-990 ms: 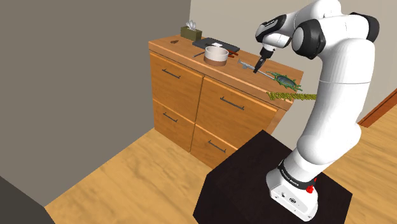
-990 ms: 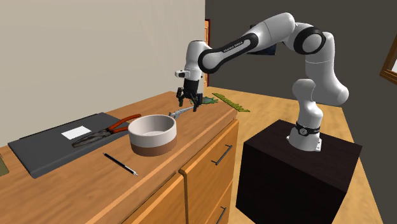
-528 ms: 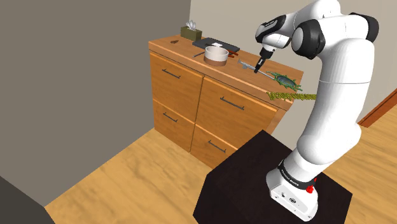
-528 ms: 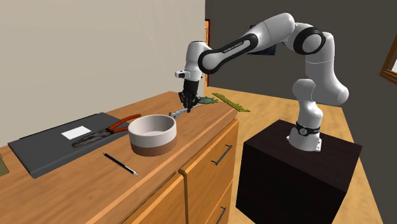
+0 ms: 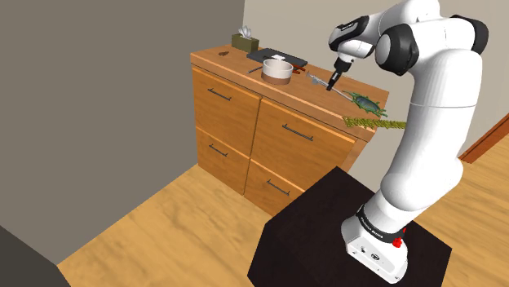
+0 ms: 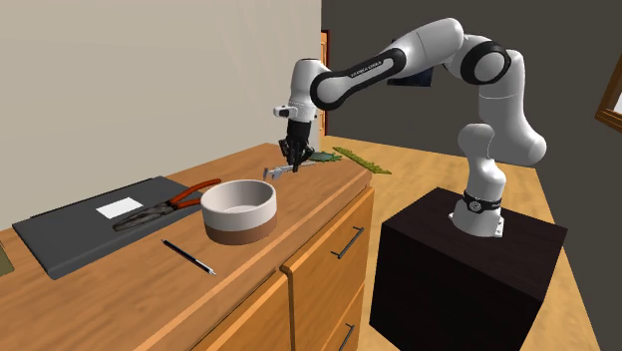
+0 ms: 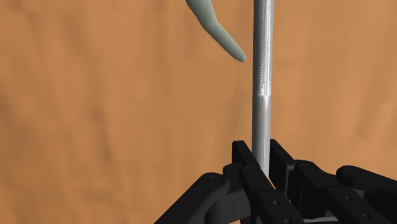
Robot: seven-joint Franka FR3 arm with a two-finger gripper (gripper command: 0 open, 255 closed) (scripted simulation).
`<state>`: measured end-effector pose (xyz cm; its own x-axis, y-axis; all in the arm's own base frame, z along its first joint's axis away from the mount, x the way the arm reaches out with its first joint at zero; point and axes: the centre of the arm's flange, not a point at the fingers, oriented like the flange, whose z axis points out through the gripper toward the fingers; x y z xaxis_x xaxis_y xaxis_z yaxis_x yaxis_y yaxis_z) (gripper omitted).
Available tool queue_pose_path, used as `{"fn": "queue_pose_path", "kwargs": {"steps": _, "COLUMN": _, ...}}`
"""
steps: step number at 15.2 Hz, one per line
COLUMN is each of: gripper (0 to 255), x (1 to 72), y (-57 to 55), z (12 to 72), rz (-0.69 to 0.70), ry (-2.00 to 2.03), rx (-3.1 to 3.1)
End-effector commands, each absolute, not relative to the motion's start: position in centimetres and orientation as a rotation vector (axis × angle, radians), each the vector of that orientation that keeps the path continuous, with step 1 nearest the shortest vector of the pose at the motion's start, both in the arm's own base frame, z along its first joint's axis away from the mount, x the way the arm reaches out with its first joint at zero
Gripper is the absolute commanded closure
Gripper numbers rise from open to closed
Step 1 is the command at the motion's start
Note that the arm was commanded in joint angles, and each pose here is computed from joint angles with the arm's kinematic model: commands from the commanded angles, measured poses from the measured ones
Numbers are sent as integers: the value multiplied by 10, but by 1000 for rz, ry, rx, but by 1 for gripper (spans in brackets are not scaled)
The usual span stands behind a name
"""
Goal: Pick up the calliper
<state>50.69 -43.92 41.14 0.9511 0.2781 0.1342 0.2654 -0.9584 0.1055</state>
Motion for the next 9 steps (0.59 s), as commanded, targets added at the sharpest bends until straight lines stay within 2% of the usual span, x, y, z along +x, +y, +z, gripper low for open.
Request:
{"fn": "queue_pose_path", "kwargs": {"steps": 1, "gripper": 255, "x": 506, "y": -439, "z": 421, "rz": 226, "ry": 421, "rx": 3018}}
{"fn": "queue_pose_path", "kwargs": {"steps": 9, "gripper": 255, "x": 506, "y": -439, "z": 464, "rz": 226, "ry": 421, "rx": 3018}}
